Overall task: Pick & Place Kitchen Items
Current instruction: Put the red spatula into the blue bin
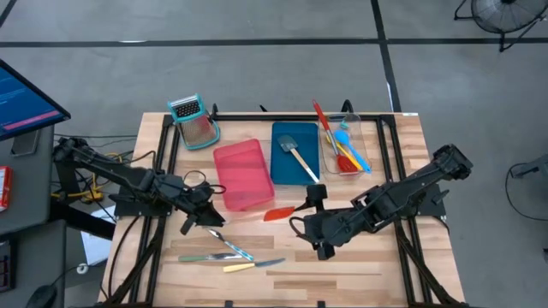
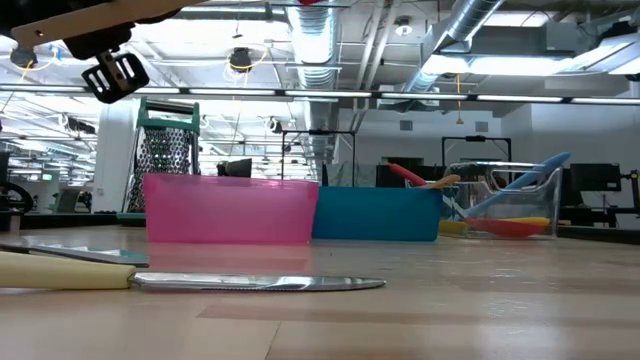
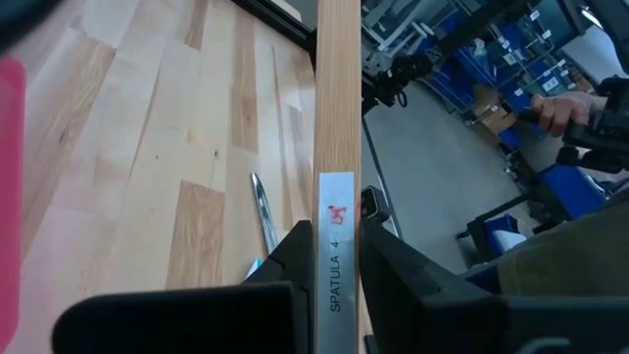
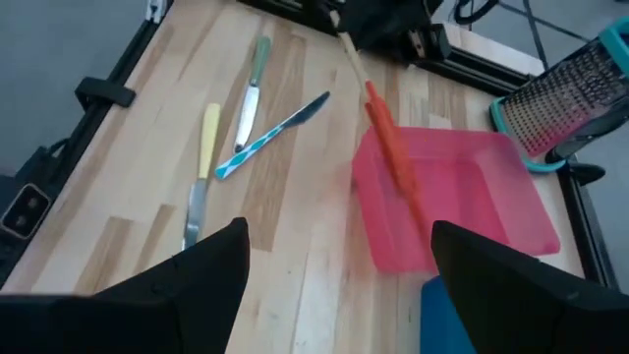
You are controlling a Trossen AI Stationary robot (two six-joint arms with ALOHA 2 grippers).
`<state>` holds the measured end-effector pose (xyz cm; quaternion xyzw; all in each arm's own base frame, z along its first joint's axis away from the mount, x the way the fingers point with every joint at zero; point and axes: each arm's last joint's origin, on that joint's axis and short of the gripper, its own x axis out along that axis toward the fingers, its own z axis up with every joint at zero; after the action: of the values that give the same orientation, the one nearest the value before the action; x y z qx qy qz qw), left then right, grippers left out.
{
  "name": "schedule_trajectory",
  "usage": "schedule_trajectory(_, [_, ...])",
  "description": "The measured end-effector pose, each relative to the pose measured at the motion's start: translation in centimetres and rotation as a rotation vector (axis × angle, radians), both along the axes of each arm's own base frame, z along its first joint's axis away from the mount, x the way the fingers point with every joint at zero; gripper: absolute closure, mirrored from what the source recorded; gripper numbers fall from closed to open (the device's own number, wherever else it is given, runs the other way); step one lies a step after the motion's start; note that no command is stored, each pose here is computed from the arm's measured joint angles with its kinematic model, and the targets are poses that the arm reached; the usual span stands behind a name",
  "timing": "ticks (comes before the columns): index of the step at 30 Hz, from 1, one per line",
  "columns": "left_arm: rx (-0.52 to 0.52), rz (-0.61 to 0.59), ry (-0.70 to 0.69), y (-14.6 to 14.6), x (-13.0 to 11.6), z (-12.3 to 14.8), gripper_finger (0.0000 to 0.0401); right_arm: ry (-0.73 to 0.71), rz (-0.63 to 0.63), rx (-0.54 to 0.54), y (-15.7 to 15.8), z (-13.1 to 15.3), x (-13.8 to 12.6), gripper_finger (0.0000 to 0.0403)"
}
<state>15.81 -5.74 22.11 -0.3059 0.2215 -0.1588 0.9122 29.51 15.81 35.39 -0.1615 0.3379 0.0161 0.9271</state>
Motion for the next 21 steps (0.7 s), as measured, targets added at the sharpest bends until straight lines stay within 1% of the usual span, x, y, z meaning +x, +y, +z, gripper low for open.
schedule_trajectory(4, [0.0,0.0,-0.001,0.0,0.0,0.0,0.0362,-0.018,-0.013,0.03,0.2,0.3,-0.3,0.0092])
schedule_trajectory(10, [0.001,0.0,-0.001,0.0,0.0,0.0,0.036,-0.025,-0.028,0.007,-0.1,0.3,0.0,0.0092])
schedule_trajectory(17, [0.011,-0.003,-0.008,0.0,0.0,0.0,0.0362,0.031,-0.049,-0.049,-1.0,-1.5,1.9,0.0092])
schedule_trajectory(21, [0.011,-0.003,-0.008,0.0,0.0,0.0,0.036,0.018,-0.082,-0.04,-1.8,-1.7,2.8,0.0092])
